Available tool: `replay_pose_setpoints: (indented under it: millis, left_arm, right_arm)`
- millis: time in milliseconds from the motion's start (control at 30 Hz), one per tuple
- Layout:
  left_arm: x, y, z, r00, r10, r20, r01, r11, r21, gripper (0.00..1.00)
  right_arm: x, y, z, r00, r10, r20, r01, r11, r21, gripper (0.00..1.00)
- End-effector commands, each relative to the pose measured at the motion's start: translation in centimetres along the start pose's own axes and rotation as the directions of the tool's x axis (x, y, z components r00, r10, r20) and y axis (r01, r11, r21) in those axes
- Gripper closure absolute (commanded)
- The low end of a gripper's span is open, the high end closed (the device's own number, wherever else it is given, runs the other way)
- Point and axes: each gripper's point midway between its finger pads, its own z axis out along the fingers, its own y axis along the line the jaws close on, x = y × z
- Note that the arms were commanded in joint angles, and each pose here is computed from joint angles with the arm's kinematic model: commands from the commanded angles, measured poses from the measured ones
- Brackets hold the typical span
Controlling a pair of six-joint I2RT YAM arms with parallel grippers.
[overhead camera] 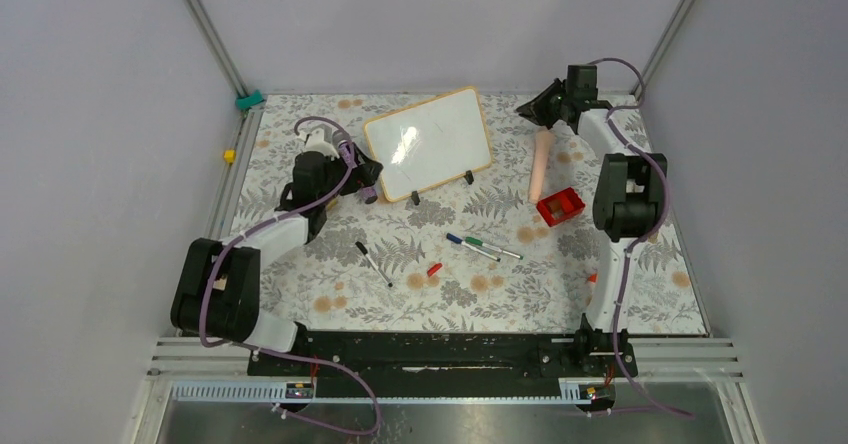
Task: Write a sentence on the whiteboard
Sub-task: Move the whiteboard to the center of the board.
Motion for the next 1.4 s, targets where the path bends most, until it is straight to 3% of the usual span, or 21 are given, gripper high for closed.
replay_pose_setpoints:
  millis: [0, 267, 400, 633, 767, 1367]
  left_arm:
    - [-3.0, -1.9, 1.3, 0.997, 0.023, 0.077, -0.030, 0.996, 0.082, 0.13]
    - [-2.0, -1.2, 3.1, 0.999, 0.041, 0.028, -0.043, 0.996, 0.075, 0.15]
    - [-1.6, -1.7, 3.4, 0.998, 0.065, 0.013, -0.066, 0.991, 0.114, 0.18]
    - [-0.6, -3.1, 4.2, 0.996, 0.086, -0.040, -0.075, 0.973, 0.217, 0.32]
    - [0.3, -3.5, 5.0, 0.993, 0.089, -0.083, -0.065, 0.965, 0.254, 0.37]
    - [2.7, -4.4, 5.4, 0.973, 0.170, -0.154, -0.111, 0.936, 0.335, 0.41]
  right_arm:
    - [-0.1, 3.1, 1.2, 0.998, 0.023, -0.060, -0.031, 0.991, -0.132, 1.00]
    - [3.5, 4.2, 3.3, 0.962, 0.006, -0.274, -0.069, 0.973, -0.220, 1.00]
    - [5.2, 4.3, 3.9, 0.945, -0.014, -0.327, -0.067, 0.969, -0.236, 1.00]
    - [7.3, 3.8, 3.4, 0.916, -0.020, -0.400, -0.093, 0.961, -0.260, 1.00]
    - [8.2, 2.9, 2.4, 0.907, -0.016, -0.420, -0.103, 0.961, -0.258, 1.00]
    - [10.0, 2.0, -0.5, 0.907, -0.005, -0.421, -0.132, 0.946, -0.295, 1.00]
